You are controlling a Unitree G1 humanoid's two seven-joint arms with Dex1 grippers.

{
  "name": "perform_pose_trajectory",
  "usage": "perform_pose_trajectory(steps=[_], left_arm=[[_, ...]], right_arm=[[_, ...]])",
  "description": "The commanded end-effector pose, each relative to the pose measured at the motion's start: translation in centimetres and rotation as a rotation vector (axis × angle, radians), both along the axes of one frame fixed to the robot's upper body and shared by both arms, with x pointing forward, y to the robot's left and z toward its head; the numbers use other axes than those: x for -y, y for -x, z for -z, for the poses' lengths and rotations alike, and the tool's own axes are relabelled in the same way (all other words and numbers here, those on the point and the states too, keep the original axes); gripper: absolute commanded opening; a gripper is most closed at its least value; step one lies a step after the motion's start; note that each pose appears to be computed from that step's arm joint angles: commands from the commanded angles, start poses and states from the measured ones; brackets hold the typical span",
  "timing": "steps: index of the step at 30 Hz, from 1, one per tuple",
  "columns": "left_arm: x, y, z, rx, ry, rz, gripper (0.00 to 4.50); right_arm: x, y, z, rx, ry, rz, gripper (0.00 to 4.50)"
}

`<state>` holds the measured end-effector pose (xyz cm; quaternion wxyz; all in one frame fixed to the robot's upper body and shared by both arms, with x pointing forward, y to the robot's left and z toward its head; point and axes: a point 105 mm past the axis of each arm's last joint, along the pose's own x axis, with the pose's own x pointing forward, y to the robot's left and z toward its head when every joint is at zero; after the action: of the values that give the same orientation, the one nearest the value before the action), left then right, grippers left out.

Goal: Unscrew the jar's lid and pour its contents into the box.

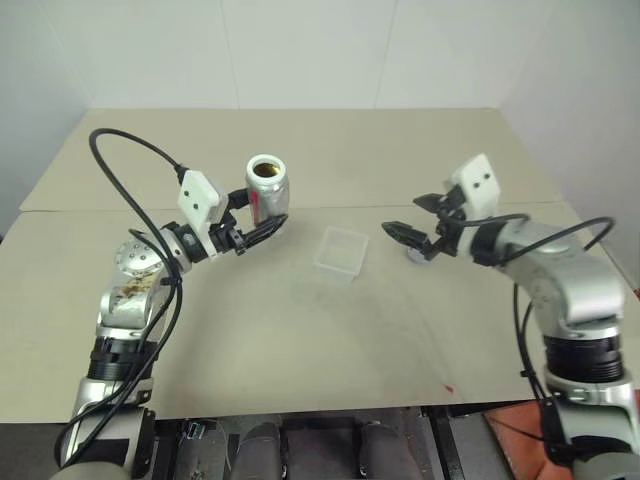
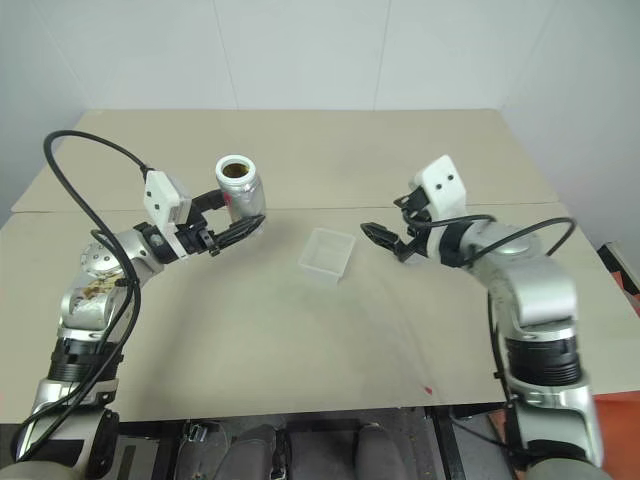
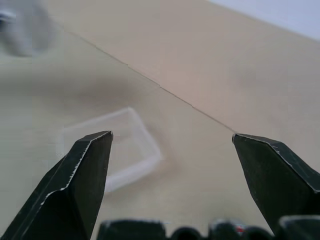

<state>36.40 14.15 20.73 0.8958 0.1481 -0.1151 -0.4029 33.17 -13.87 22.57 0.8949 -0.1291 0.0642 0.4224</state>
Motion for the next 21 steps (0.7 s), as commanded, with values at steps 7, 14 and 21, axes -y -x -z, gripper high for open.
perform_pose_trajectory(steps=[7, 14, 21], left_arm=[[4.8, -3.4, -2.9, 0.651, -0.642, -0.043, 2.78], [7.3, -4.1, -3.0, 1.249, -1.219, 0.156, 2.78], [10.8, -5.4, -3.9, 1.524, -1.343, 0.113, 2.78]], right_arm=[[-0.6, 1.7, -1.3, -0.008, 0.081, -0.166, 4.46], [-0.9, 2.0, -1.3, -0.002, 0.071, -0.176, 4.46], [-1.1, 2.4, -2.2, 0.027, 0.043, -0.170, 4.46]])
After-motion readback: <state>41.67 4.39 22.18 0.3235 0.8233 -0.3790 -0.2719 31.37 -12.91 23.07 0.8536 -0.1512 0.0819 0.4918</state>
